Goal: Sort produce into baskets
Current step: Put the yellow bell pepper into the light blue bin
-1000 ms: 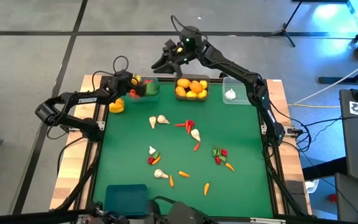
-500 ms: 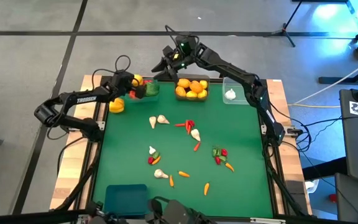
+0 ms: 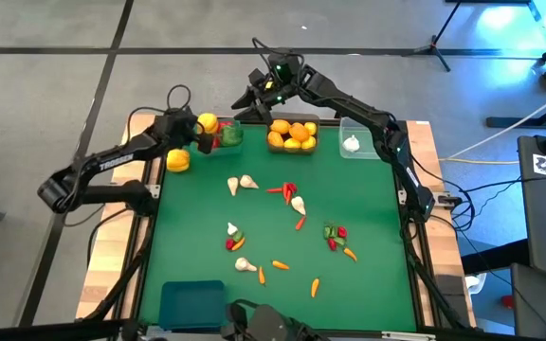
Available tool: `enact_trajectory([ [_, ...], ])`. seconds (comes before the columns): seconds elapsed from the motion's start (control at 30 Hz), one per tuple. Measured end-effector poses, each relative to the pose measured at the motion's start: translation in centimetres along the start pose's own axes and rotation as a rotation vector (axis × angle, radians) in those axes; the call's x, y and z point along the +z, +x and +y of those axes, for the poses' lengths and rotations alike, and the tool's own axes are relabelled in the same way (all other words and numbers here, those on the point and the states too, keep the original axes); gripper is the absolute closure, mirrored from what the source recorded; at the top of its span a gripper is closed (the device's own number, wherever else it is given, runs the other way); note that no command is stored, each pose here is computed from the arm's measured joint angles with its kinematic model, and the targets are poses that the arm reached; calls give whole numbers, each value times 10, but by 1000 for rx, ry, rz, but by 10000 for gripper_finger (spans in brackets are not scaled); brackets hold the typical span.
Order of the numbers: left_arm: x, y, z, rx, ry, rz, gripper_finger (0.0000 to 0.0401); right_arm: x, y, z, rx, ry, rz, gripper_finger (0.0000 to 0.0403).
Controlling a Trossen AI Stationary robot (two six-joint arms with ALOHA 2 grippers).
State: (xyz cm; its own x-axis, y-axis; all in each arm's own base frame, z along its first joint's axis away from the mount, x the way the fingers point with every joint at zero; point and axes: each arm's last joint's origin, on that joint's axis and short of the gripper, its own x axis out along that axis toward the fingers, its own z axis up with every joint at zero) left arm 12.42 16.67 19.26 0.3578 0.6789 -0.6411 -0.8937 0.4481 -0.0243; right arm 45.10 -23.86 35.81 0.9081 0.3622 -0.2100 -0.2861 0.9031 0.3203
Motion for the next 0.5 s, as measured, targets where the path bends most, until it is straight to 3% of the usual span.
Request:
enact_trajectory([
  [0.33,-16,-61,-8,-133,148,147,9,0,0,0,3,2,1,148],
  [0.4,-15,-66,-8,-125,102,109,10,0,0,0,3,1,0,148],
  [0.5,-14,-69,-5,-24,-37,119,11,0,0,0,3,4,2,148],
])
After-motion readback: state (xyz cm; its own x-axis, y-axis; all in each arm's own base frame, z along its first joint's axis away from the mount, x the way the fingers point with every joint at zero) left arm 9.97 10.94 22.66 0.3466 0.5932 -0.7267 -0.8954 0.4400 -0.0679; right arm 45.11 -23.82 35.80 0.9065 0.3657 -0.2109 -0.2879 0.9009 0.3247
